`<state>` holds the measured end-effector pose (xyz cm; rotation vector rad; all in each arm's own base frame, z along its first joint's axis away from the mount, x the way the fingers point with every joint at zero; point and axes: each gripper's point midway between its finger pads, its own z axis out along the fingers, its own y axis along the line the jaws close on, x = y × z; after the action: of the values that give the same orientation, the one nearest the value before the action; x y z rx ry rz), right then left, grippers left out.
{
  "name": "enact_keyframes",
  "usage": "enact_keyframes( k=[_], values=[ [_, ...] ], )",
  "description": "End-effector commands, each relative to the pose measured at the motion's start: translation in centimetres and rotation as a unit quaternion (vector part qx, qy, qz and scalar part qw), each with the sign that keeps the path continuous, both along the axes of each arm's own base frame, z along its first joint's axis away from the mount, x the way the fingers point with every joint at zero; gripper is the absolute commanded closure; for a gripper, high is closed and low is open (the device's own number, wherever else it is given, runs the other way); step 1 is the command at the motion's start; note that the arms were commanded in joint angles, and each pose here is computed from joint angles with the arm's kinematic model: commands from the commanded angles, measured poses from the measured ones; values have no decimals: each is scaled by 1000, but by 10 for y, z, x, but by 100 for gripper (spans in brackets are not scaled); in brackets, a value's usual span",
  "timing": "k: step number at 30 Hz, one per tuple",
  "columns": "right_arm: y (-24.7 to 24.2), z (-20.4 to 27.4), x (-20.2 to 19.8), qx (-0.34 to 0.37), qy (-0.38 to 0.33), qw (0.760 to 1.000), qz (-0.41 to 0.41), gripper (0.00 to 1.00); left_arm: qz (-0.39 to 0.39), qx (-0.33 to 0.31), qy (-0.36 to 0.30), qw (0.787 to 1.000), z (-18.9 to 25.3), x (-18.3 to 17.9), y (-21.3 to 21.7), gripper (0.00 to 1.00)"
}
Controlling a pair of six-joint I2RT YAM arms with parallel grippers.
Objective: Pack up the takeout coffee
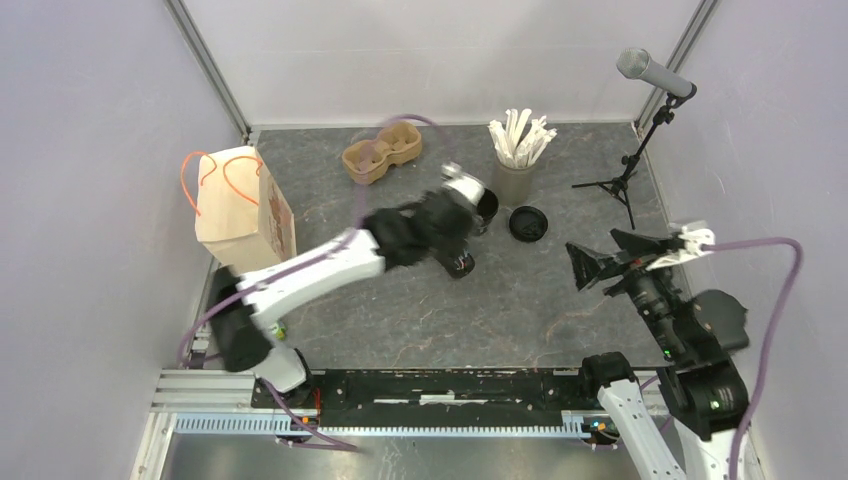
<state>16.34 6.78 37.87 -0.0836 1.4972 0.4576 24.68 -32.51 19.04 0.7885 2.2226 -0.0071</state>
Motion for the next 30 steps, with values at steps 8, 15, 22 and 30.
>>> enact_keyframes(
  k=[8, 15, 22, 30],
  values=[
    [57, -175, 66, -35, 217, 967, 129, 14, 47, -391, 154, 906, 21, 52, 47, 25],
    [128, -225, 74, -108, 270, 938, 192, 14, 22, -381, 195, 903, -22, 89, 38, 26],
    [164, -242, 100, -59, 278, 939, 193, 28, 21, -352, 210, 912, -53, 112, 30, 28],
    [194, -246, 120, -37, 281, 934, 219, 35, 8, -317, 227, 921, -78, 112, 31, 28]
  ],
)
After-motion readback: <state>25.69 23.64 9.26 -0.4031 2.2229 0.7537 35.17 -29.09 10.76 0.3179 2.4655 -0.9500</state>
